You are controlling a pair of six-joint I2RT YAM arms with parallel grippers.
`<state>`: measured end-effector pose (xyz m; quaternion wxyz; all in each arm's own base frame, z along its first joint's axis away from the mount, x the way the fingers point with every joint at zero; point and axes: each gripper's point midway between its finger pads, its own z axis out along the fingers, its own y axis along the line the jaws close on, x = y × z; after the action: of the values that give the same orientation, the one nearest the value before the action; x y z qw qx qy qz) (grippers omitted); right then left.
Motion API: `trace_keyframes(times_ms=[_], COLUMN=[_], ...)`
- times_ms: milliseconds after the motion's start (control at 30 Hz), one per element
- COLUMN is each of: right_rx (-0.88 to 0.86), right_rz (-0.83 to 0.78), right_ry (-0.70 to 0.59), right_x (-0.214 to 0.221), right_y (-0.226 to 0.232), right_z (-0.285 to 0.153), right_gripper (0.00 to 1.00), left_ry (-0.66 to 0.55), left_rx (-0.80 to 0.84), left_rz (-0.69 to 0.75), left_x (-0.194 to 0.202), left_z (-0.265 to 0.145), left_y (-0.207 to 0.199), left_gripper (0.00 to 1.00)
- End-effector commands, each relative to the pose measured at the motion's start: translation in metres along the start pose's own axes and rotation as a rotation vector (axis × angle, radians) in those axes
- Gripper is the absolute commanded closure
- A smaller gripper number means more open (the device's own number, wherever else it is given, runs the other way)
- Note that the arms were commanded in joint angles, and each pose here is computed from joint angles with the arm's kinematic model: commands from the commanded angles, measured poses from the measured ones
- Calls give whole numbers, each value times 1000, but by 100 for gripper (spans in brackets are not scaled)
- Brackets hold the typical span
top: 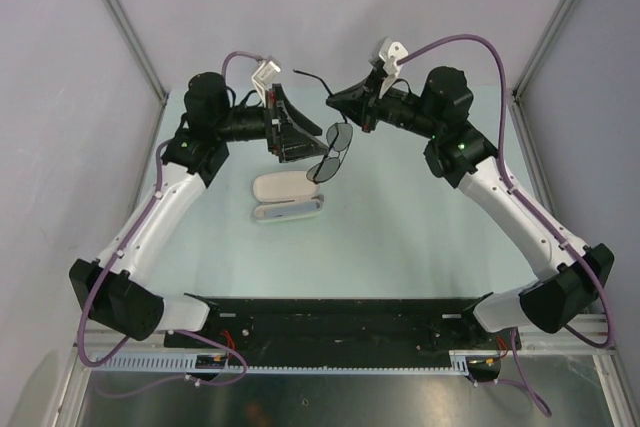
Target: Organize the sunglasses
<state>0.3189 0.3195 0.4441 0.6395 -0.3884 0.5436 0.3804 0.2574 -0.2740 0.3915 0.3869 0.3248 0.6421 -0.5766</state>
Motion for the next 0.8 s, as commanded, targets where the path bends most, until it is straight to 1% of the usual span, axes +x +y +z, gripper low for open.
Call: trace_keyframes(times_ms=[0, 67, 100, 233, 300, 333, 400, 433, 467, 567, 633, 767], right_rx=[41, 42, 49, 81, 94, 96, 97, 94, 91, 72, 60, 44], right_rz=[-133, -170, -206, -285, -304, -327, -338, -350, -353, -367, -376, -383], right_ry=[-103, -113, -118, -129, -131, -154, -167, -188, -196, -221, -235, -254], right_x=[-37, -39, -40, -42, -41, -49, -51, -57, -59, -66, -69, -76], right_y=[-1, 1, 0, -2, -3, -1, 1, 4, 6, 13, 17, 23], right_z=[-10, -14, -16, -22, -24, -27, -29, -31, -31, -31, -32, -35], right_gripper=[100, 100, 100, 100, 100, 100, 100, 100, 100, 100, 100, 100], left_ry=[-31, -64, -98, -193, -202, -192, -155, -121, -91, -25, 1, 28], left_rx=[-19, -67, -123, -246, -266, -252, -214, -159, -130, -39, 0, 84], left_rz=[3, -21, -31, -100, -136, -155, -196, -218, -243, -280, -270, -226], left_x=[-6, -13, -19, -35, -33, -30, -21, -16, -9, 2, 6, 5], left_z=[-1, -5, -7, -24, -27, -26, -21, -18, -14, -7, -3, 1], left_y=[-3, 2, 11, 26, 33, 32, 34, 25, 27, 15, 7, -13], left_gripper=[0, 0, 0, 0, 0, 0, 4, 10, 20, 31, 33, 30])
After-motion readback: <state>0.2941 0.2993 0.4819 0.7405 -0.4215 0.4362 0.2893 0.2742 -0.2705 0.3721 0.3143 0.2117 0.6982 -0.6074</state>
